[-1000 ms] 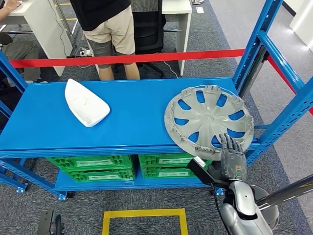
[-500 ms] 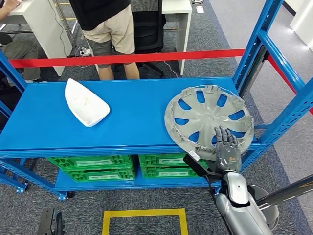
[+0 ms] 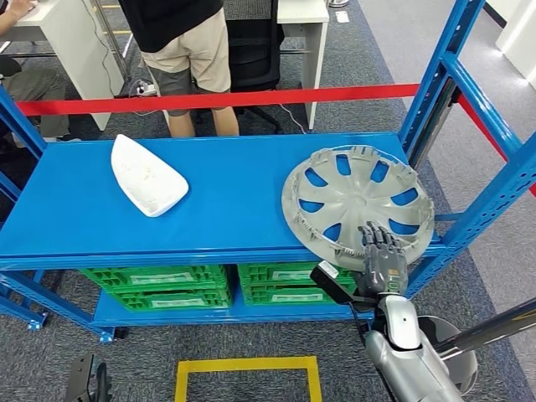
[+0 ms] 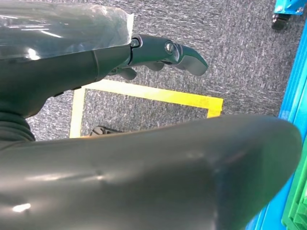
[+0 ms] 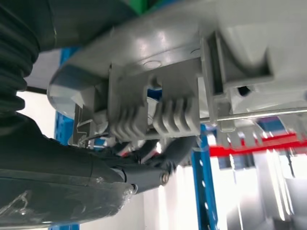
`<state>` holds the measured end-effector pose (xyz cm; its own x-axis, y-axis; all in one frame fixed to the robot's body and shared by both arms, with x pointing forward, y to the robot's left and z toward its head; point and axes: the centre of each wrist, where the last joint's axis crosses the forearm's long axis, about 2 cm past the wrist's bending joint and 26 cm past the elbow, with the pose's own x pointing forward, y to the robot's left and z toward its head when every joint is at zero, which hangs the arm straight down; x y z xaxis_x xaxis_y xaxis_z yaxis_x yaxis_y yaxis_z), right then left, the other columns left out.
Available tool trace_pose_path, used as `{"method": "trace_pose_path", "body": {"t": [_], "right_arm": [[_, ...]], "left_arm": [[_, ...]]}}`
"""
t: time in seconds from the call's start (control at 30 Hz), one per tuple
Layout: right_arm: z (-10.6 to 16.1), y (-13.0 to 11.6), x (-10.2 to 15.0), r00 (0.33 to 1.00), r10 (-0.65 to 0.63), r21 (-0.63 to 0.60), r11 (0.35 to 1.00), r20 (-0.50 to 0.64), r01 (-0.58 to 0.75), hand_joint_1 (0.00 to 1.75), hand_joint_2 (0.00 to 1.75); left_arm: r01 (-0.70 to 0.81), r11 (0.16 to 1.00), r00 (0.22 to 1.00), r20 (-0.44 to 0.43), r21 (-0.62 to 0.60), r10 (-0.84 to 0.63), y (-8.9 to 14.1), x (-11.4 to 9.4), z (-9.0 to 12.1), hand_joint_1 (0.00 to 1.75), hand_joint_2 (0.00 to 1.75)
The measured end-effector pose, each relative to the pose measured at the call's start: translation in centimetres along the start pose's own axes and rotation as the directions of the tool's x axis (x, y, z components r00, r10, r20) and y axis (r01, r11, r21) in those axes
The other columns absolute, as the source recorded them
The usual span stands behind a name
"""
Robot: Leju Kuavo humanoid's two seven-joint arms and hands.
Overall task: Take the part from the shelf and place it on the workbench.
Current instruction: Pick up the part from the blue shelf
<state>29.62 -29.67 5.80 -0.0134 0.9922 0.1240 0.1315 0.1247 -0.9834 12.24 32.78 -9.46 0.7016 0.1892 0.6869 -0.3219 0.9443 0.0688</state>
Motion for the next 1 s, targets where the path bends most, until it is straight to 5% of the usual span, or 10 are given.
{"method": "trace_pose_path", "body": {"t": [0.47,1.0], "right_arm": [[0.6,-1.2,0.3,0.995,-0.028,-0.171,0.984,0.091,0.044,1.75,1.75],[-0.3,-5.9,3.2,0.901,-0.059,-0.415,0.873,0.43,0.255,1.75,1.75]], "left_arm": [[-0.002,1.0,1.0,0.008,0.001,0.002,-0.1,0.0,0.0,0.0,0.0],[-0.007,1.0,1.0,0.031,0.012,0.007,-0.6,0.0,0.1,0.0,0.0]]}}
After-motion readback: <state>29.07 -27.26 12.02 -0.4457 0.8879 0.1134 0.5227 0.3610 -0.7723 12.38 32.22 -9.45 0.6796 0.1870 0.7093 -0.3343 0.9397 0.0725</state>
